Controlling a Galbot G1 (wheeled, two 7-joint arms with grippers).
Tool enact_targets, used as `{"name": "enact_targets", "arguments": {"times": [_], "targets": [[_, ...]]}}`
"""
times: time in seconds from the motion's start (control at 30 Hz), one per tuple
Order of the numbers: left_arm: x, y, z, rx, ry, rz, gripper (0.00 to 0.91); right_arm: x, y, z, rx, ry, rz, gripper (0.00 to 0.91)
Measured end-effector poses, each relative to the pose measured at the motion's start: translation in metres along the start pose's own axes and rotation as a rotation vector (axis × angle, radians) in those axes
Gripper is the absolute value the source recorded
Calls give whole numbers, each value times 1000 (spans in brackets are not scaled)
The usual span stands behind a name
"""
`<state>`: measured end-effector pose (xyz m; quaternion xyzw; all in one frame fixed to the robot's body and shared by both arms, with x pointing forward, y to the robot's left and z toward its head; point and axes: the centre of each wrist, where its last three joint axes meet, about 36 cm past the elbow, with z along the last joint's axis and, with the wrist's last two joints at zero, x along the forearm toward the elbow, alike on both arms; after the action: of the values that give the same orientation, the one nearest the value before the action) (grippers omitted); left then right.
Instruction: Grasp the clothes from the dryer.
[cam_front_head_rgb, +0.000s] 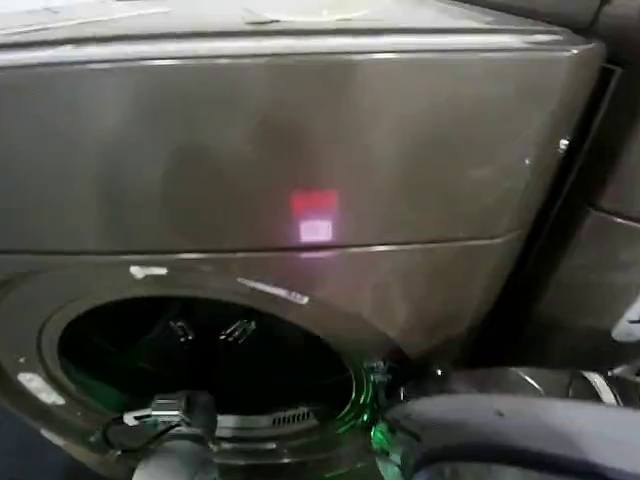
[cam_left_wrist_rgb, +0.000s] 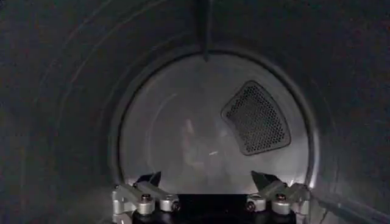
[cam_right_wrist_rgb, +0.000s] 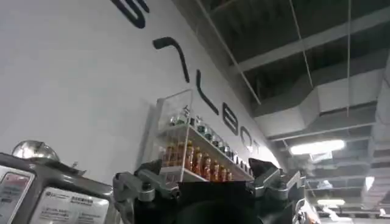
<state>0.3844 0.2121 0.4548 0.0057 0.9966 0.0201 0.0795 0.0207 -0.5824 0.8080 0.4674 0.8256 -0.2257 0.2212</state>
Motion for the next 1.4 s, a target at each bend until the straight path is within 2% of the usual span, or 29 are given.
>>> {"name": "enact_targets", "arguments": {"times": [0.37,0.7,0.87,1.07,1.4], "targets": [[-98,1,26,3,45,7,907,4,-13,-6,21,20,38,907],[-188,21,45,-68,117,47,907,6,-17,-6,20,29,45,907],[-227,33,51,-116,193,156,907,5,-17,-7,20,30,41,907],[-272,44,56,-223,278,375,907,5,-21,-11,27,28,45,907],[-329,23,77,-508,478,805,907,11,-30,-20,54,30,62,907]]}}
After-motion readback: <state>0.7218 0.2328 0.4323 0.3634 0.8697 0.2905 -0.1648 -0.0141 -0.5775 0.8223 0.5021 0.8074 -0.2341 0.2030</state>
